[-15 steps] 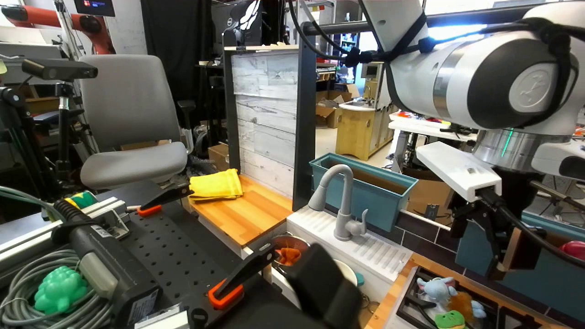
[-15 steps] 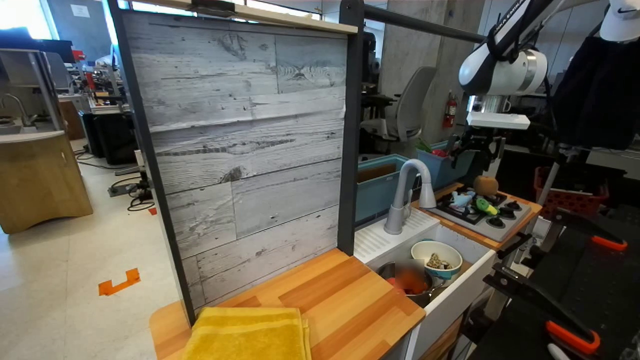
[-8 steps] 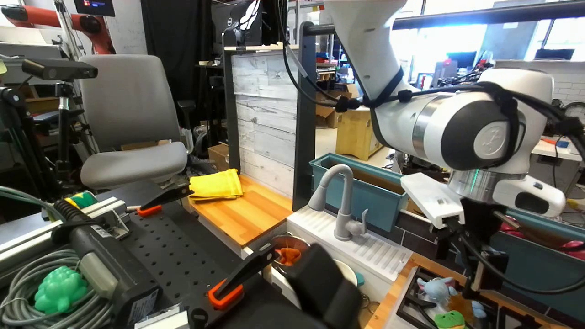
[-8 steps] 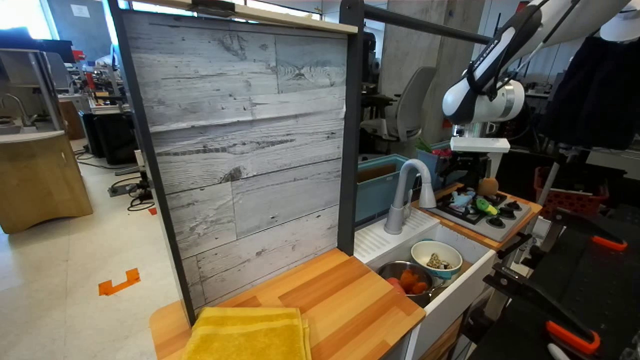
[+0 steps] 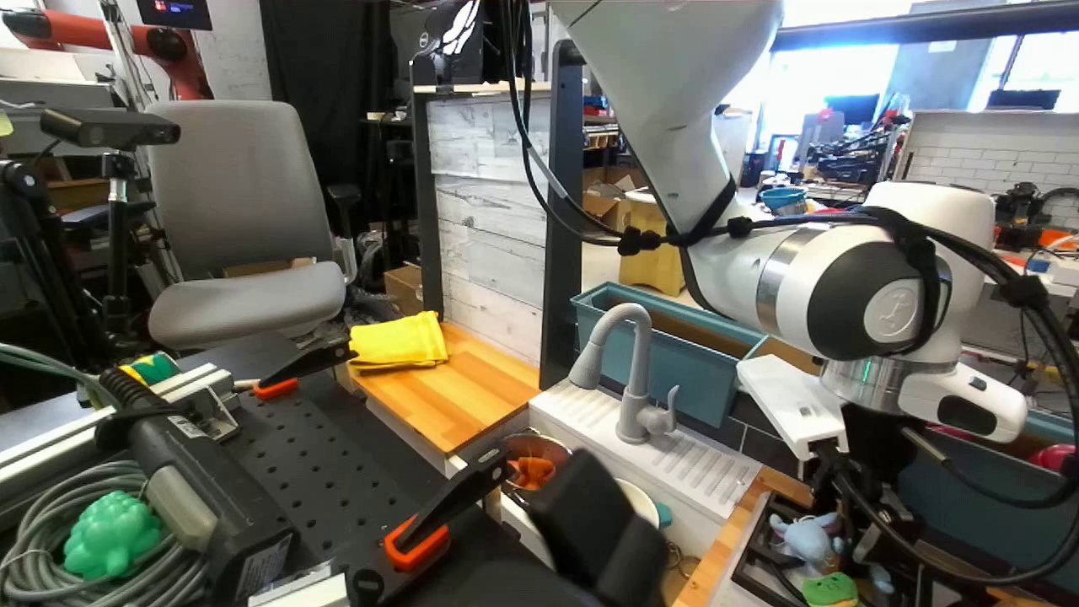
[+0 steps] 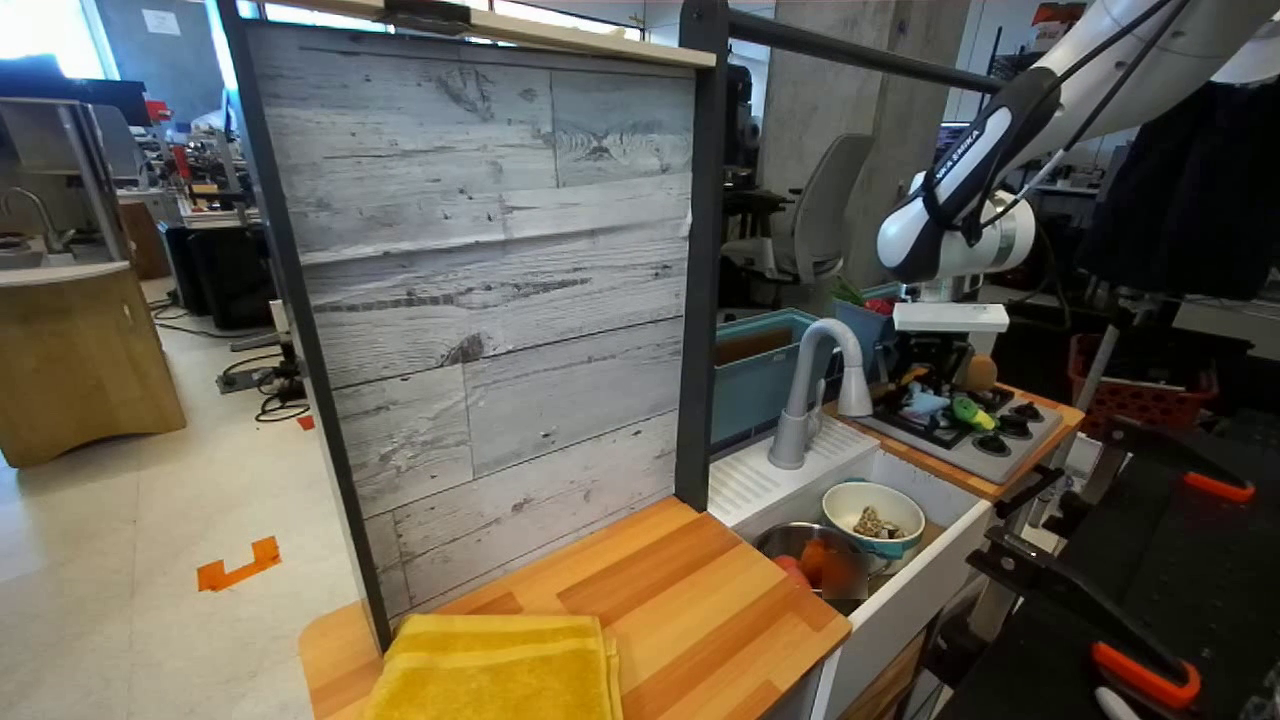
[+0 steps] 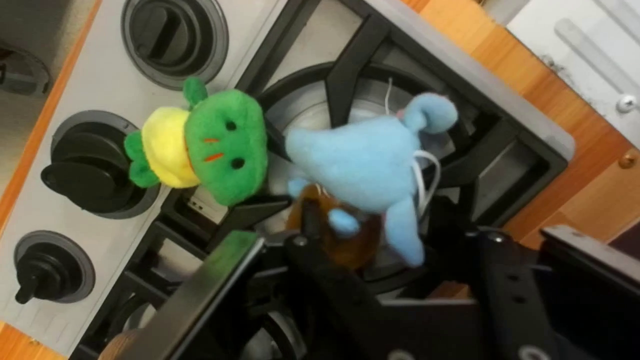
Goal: Pick the objects on the counter and the stove and put them in the pots in the sink, then wipe the counter with the cloth
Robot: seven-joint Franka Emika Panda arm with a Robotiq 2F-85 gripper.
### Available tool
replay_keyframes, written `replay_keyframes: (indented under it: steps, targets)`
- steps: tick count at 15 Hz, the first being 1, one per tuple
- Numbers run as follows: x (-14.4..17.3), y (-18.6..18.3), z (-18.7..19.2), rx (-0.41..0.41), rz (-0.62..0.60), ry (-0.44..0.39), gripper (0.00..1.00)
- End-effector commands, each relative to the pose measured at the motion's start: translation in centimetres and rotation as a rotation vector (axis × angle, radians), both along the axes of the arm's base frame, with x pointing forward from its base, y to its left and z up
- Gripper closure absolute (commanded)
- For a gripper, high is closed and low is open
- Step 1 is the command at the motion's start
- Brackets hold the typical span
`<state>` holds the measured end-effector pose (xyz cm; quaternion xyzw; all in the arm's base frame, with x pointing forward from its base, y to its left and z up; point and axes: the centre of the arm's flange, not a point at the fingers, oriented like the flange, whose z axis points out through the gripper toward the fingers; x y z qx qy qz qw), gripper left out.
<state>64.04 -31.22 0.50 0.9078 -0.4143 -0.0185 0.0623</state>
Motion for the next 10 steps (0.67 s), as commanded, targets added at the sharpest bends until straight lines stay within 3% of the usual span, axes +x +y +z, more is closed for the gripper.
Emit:
replay_keyframes:
  steps: [1,5,10]
  targets:
    - [0.1,-0.5,0.2,-0.004,0.011,0.005,0.71]
    - [-3.0,2.3,2.8,0.039,0.141,-0.035,0.99]
    - [-6.5,6.9,3.6,0.013,0.37,-0.135,0.99]
